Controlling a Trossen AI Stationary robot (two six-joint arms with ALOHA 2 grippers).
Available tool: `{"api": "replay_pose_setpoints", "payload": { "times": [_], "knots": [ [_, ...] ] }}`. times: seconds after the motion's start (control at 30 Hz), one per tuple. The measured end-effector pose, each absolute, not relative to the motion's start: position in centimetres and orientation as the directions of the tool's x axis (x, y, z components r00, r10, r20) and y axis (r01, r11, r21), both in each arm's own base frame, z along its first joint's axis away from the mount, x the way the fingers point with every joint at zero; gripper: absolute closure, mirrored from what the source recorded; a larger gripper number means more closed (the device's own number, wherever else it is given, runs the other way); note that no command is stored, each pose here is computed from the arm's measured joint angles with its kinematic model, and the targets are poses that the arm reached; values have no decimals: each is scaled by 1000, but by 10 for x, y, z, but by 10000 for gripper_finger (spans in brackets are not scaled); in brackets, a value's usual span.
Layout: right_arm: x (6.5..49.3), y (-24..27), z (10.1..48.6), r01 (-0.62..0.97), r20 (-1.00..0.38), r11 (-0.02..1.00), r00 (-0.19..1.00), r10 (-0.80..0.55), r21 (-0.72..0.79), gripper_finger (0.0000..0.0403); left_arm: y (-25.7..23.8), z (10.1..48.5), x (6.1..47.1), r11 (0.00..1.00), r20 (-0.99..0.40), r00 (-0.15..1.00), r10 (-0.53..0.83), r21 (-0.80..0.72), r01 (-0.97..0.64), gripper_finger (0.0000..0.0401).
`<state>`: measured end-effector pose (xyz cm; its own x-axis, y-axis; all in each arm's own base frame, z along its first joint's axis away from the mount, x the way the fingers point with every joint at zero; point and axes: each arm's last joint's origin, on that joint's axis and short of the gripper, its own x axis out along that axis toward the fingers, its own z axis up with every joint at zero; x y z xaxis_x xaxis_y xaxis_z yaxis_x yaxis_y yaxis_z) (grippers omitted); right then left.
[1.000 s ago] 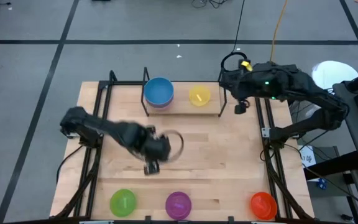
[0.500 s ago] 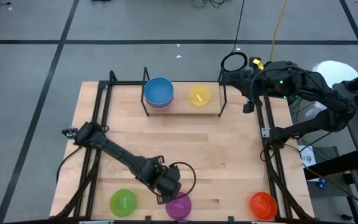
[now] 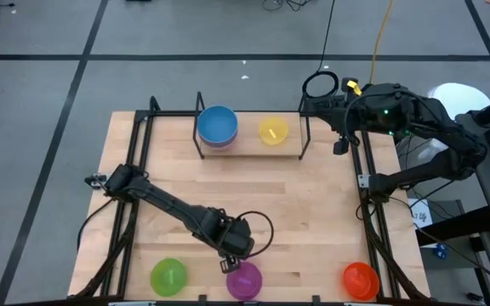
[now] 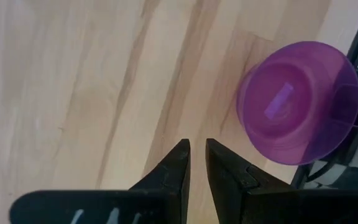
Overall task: Place and stack bowls onto a shelf
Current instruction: Stack the purple bowl on top of the yellow bowl on the shelf
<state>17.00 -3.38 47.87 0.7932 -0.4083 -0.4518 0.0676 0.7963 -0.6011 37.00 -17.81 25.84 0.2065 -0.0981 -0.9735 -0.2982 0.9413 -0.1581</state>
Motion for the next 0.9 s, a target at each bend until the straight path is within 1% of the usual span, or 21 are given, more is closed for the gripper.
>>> {"api": "replay_pose_setpoints", "payload": {
  "times": [0.2, 0.27, 0.5, 0.57, 0.63, 0.7, 0.77, 0.83, 0.9],
  "knots": [
    [170, -34, 479, 63, -452, 793, 793, -408, -606, 403, -183, 247, 375, 925, -975, 201, -98, -164, -343, 345],
    [170, -34, 479, 60, -452, 791, 793, -408, -609, 403, -186, 240, 377, 934, -977, 190, -94, -153, -323, 345],
    [170, -34, 479, 53, -452, 786, 794, -407, -616, 403, -200, 225, 386, 936, -967, 223, -125, -190, -298, 345],
    [170, -34, 479, 50, -453, 786, 794, -405, -616, 403, -204, 217, 385, 938, -972, 194, -131, -185, -294, 345],
    [170, -34, 479, 50, -454, 787, 794, -405, -615, 403, -209, 214, 387, 937, -968, 203, -149, -204, -283, 345],
    [170, -34, 479, 50, -454, 787, 794, -405, -615, 403, -212, 208, 386, 939, -971, 184, -153, -202, -280, 345],
    [170, -34, 479, 52, -453, 788, 794, -405, -614, 403, -217, 205, 389, 934, -962, 208, -177, -230, -272, 345],
    [170, -34, 479, 53, -454, 789, 794, -405, -612, 403, -220, 203, 387, 936, -965, 192, -178, -226, -269, 345],
    [170, -34, 478, 52, -456, 790, 793, -405, -611, 403, -222, 201, 391, 933, -958, 214, -190, -244, -263, 345]
  ]
}}
